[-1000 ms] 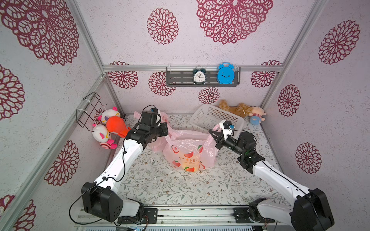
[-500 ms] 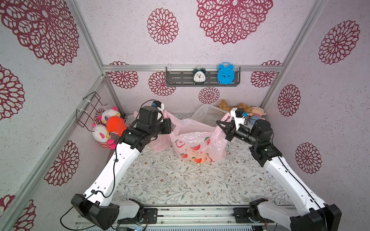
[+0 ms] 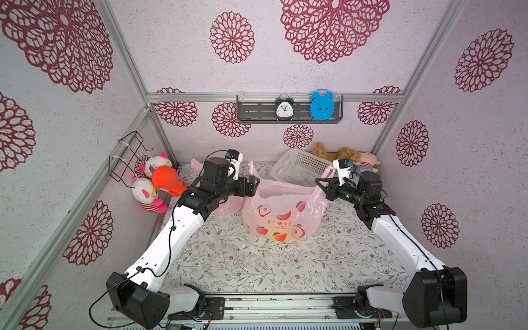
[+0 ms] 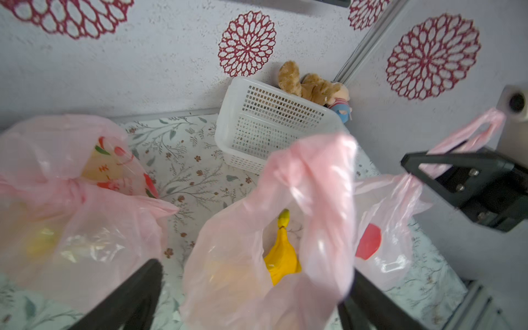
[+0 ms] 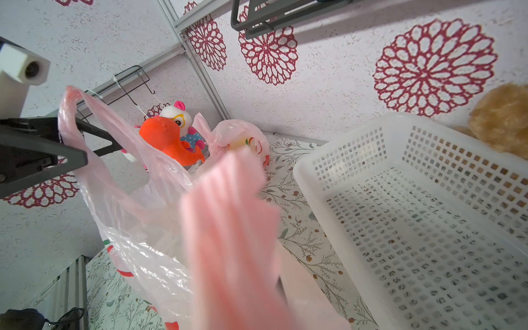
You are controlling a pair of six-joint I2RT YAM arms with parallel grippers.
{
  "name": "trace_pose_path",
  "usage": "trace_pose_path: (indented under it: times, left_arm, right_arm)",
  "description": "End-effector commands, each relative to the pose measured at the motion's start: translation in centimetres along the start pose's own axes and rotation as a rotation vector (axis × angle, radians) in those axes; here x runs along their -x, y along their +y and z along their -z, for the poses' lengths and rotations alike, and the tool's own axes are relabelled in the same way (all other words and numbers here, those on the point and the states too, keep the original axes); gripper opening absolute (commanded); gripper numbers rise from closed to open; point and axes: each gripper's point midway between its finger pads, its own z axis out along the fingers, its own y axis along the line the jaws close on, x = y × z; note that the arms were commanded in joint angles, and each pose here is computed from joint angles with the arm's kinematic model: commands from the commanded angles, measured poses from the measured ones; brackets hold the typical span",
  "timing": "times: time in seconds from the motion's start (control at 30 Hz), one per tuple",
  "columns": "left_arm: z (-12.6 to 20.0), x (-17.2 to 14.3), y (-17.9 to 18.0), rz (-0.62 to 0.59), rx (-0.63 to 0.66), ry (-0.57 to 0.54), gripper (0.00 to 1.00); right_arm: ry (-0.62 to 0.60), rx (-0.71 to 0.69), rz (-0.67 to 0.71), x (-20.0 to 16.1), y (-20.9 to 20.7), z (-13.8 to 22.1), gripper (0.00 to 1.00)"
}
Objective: Place the banana into a plastic bag & tie a knot
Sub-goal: Adjust the plastic bag at the center of the board.
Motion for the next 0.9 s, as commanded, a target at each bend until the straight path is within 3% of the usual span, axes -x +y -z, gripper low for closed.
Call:
trace_pose_path:
  times: [0.0,0.2,0.33,0.53,0.7,0.87]
  left_arm:
    - [2.9,1.6,0.0,-0.036,-0.006,-0.148,0.97]
    - [4.9,-1.0,-0.7,-0.036,-0.114,-0.281,0.97]
    - [4.3,-2.2,-0.6,-0.08,-0.177,-0.349,0.97]
    - [3.8,0.0,0.1,-0.078,-0.437,-0.437,0.97]
    - [3.7,-1.1,-2.3,-0.191,-0.709,-0.377,0.97]
    - [3.6,-1.8,-2.7,-0.231,-0.801,-0.33,0.97]
  right_arm:
    - [-0.045,0.036,0.025,2.2,0.9,0.3,0.0]
    - [-0.026,0.046,0.015,2.3,0.6,-0.2,0.0]
    - [-0.011,0.06,0.016,2.2,0.7,-0.4,0.0]
    - [0.012,0.066,0.014,2.0,0.8,-0.4,0.0]
    - [0.034,0.06,0.021,1.7,0.9,-0.2,0.0]
    - [0.052,0.06,0.019,1.5,0.8,-0.3,0.0]
